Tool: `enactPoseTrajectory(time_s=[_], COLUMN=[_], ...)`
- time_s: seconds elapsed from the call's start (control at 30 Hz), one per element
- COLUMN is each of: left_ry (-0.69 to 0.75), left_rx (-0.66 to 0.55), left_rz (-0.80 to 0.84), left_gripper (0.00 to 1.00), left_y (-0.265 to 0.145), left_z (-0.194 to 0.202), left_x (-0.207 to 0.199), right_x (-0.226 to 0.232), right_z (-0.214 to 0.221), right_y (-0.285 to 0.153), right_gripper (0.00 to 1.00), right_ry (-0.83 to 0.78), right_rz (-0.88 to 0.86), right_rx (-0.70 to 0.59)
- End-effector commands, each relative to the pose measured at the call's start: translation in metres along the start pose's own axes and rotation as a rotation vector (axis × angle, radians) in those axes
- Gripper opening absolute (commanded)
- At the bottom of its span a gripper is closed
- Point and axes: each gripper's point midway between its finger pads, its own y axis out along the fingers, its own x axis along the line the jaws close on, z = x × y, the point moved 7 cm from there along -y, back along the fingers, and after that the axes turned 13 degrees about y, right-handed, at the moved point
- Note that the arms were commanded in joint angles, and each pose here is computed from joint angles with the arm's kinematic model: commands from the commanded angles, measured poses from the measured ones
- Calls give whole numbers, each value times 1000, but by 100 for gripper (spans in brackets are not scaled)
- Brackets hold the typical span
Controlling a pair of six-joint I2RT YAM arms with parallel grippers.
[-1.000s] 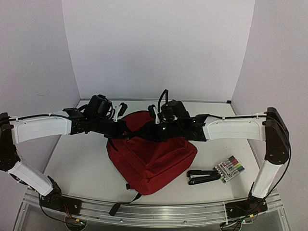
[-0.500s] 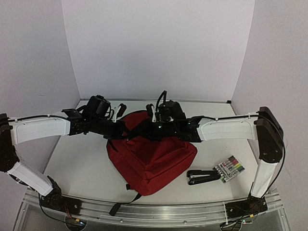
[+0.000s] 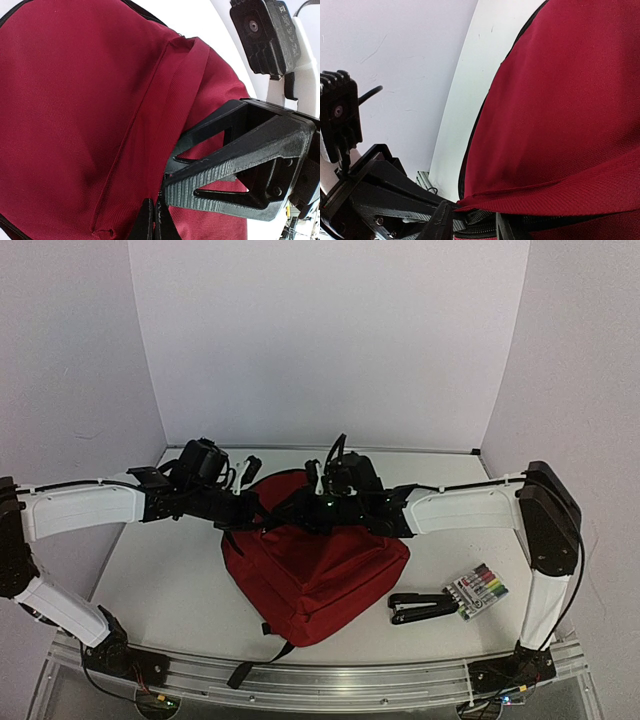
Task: Pack the student bag
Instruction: Unzip the student bag at the center of the board.
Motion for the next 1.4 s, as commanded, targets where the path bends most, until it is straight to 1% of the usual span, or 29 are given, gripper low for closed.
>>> enactPoseTrajectory(time_s=[0.0,0.17,0.3,0.53,0.7,0.9,0.93,1.1,1.13,1.2,1.37], left_ry=[14,21,25,20,20,16,13,16,17,21,42], left_rx=[-67,-74,-81,-69,-69,-67,-68,-71,-68,-51,14], left_rz=[38,45,40,56,65,53,45,10,8,11,-8], left_gripper=[0,0,0,0,0,1,4,31,35,40,46], left_y=[-15,-16,-17,-13,-13,-15,-16,-25,-25,-26,-25], left_z=[-11,-13,-14,-12,-12,-11,-12,-6,-3,4,18], left_x=[-9,-11,-11,-11,-12,-11,-11,-8,-8,-7,-2], right_x=[-2,-5,-1,12,17,19,19,18,20,22,26], right_z=[-7,-4,-2,-1,1,0,0,-3,-3,-4,-5], right_y=[-2,6,8,5,5,2,1,-15,-19,-24,-34], right_gripper=[33,35,34,21,16,0,0,0,0,0,0], right_ry=[29,34,30,36,42,38,36,12,4,-8,-27], right_rz=[0,0,-20,-83,-130,-145,-143,-127,-130,-132,-138], right_rx=[-62,-30,-5,23,43,35,25,-35,-46,-58,-80])
